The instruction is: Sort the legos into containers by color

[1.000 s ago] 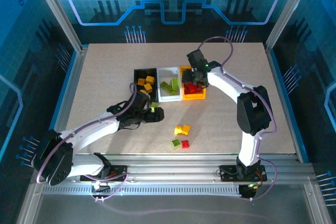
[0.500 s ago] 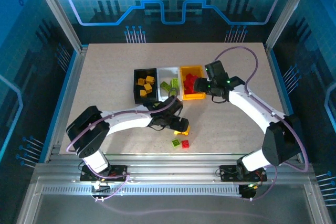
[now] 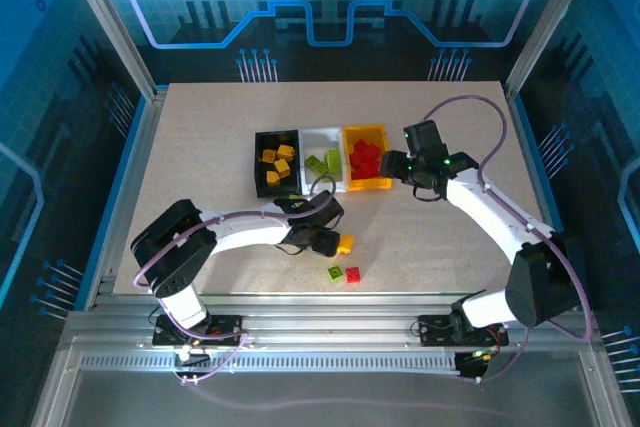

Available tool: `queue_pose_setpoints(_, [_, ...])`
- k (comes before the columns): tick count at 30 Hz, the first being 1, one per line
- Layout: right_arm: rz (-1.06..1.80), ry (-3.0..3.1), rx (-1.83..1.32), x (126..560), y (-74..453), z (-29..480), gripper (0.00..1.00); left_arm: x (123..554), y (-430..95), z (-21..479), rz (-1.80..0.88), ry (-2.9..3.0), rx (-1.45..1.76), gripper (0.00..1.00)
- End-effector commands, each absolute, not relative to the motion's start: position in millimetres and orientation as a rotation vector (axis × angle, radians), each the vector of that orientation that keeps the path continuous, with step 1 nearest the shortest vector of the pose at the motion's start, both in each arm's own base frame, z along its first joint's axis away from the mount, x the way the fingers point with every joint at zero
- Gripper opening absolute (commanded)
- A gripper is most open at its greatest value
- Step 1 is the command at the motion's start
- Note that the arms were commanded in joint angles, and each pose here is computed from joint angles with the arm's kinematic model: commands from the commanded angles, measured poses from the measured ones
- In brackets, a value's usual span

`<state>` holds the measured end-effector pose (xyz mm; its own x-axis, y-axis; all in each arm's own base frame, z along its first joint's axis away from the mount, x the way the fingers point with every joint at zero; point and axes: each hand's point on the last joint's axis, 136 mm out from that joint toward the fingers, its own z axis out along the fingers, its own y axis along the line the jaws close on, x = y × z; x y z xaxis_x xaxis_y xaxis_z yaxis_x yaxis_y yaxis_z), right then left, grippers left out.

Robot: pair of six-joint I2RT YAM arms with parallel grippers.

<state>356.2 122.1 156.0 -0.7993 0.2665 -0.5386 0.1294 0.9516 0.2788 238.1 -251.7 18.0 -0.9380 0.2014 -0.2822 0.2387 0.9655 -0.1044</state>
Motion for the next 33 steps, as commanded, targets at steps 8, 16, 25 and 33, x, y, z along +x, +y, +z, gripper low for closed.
queue_pose_setpoints(8, [0.35,2.476,0.308,354,121,162,0.72,242,-253,40,-0.284,2.821,0.338,0.84])
queue_pose_setpoints(16, [0.342,2.464,0.311,350,117,166,0.72,252,-253,14,-0.195,2.851,0.321,0.64])
queue_pose_setpoints(25, [0.353,2.456,0.319,347,116,170,0.72,261,-262,47,-0.298,2.771,0.278,0.34])
queue_pose_setpoints(33, [0.367,2.467,0.338,341,115,162,0.72,322,-185,146,-0.287,2.522,-0.104,0.37])
